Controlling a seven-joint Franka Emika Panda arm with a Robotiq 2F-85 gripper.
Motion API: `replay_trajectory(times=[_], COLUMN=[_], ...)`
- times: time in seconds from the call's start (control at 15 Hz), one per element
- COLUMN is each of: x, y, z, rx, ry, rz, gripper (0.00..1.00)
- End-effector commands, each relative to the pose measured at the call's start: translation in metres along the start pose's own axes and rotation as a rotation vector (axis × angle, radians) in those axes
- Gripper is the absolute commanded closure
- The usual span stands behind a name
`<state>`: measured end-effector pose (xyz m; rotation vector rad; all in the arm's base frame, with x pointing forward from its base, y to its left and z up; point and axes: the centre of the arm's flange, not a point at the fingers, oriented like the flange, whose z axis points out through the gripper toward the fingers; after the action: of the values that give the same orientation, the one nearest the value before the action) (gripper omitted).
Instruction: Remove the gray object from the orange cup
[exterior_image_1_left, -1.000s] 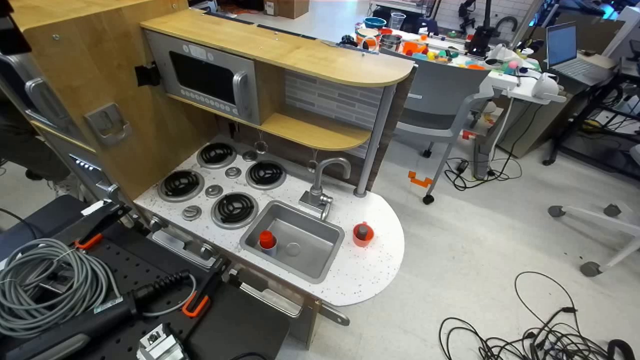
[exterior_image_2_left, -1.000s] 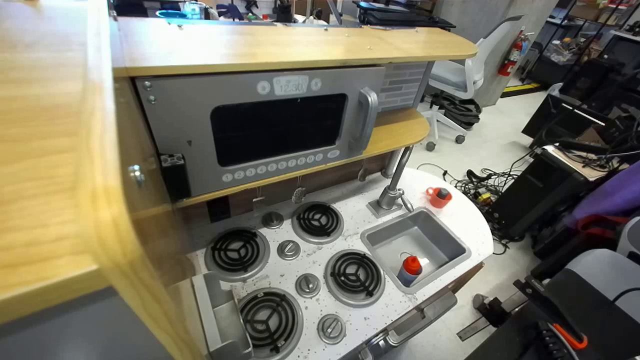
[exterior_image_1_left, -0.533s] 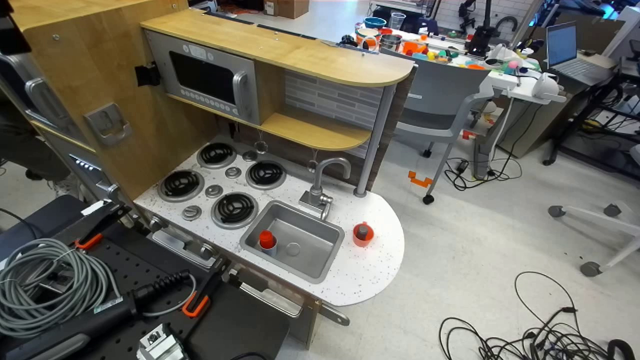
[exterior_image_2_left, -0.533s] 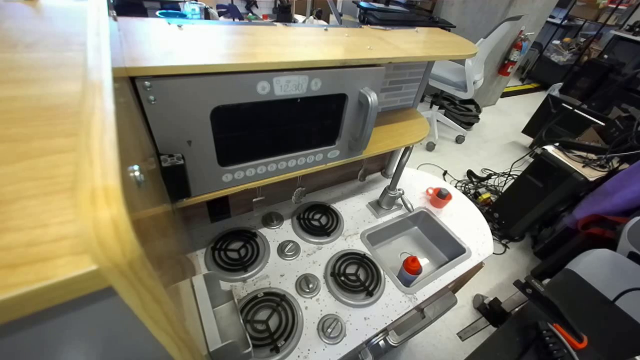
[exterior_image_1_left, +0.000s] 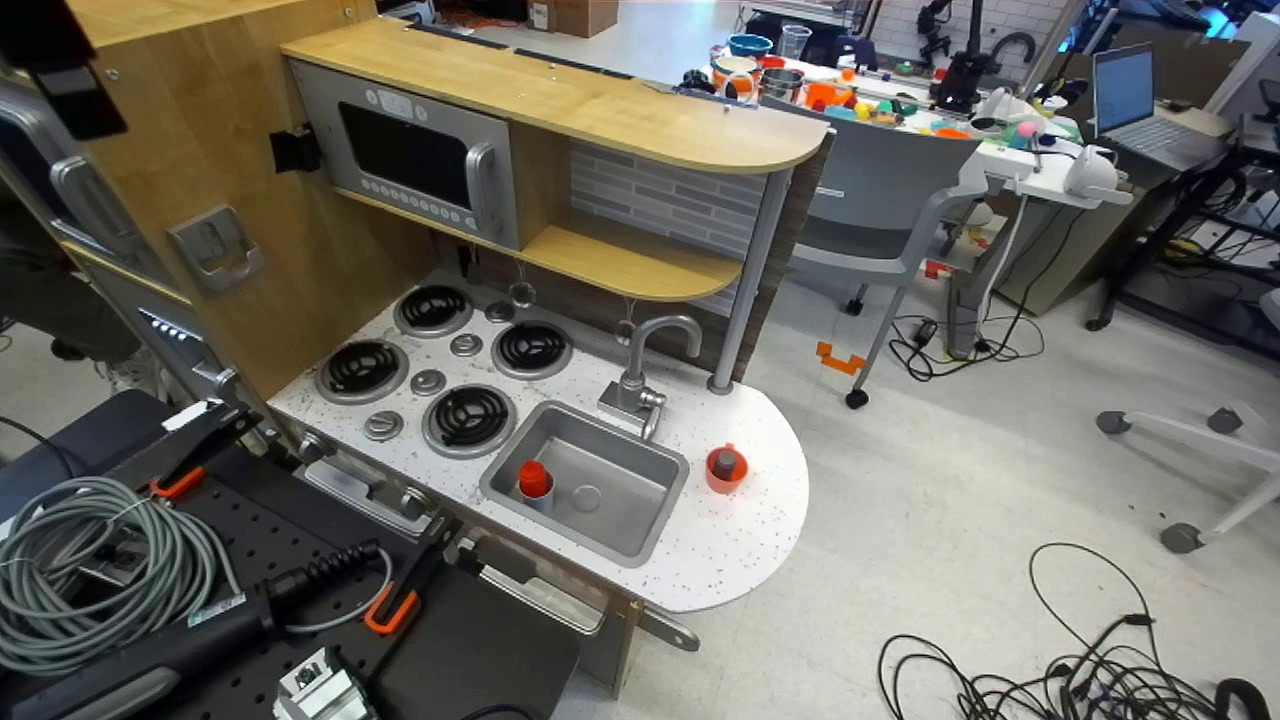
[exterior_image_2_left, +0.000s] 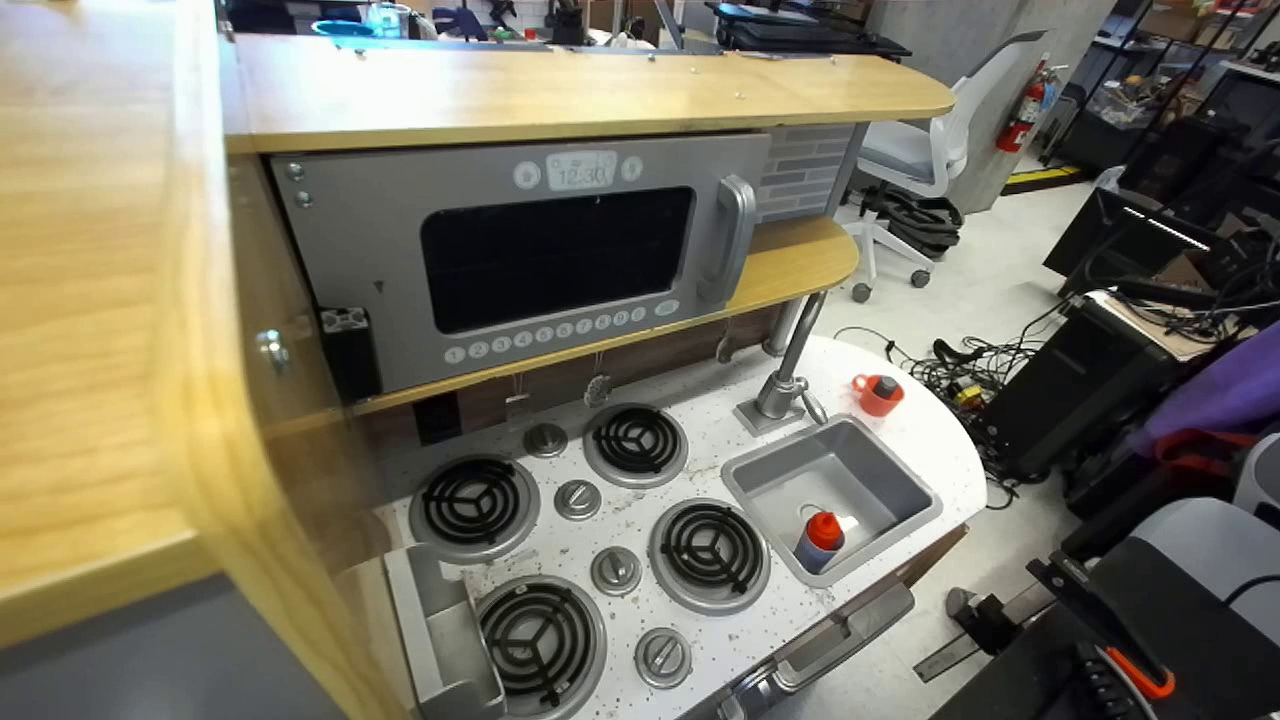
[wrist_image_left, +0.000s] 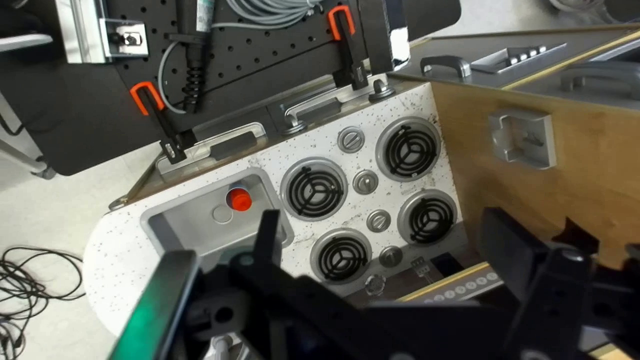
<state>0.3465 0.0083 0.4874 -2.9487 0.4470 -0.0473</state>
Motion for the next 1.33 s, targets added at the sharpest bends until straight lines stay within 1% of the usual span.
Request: replay_trajectory(times=[0.0, 0.13, 0.2, 0.33, 0.47, 0.53, 0.6, 0.67, 0.8, 0.93, 1.07, 1.27], x=[0.030, 0.046, 0.054, 0.070, 0.086, 0.098, 0.105, 0.116, 0.134, 0.151, 0.168, 0.192], y=[0.056, 0.096, 0.119, 0.163, 0.205, 0.184, 0.195, 0.195, 0.200, 0.212, 0.224, 0.240], z=[0.017, 0.024, 0.028, 0.035, 0.044, 0.068, 0.076, 0.087, 0.114, 0.143, 0.168, 0.196], rx=[-0.013, -0.038, -0.056, -0.089, -0.144, -0.189, -0.214, -0.241, -0.273, -0.277, -0.280, -0.286], ry=[0.060, 0.098, 0.126, 0.154, 0.207, 0.238, 0.265, 0.277, 0.274, 0.243, 0.204, 0.132], rz=[-0.001, 0.009, -0.010, -0.041, -0.043, -0.047, -0.054, -0.059, -0.091, -0.117, -0.109, -0.130], gripper=[0.00, 0.00, 0.00, 0.00, 0.00, 0.00, 0.00, 0.00, 0.00, 0.00, 0.00, 0.00])
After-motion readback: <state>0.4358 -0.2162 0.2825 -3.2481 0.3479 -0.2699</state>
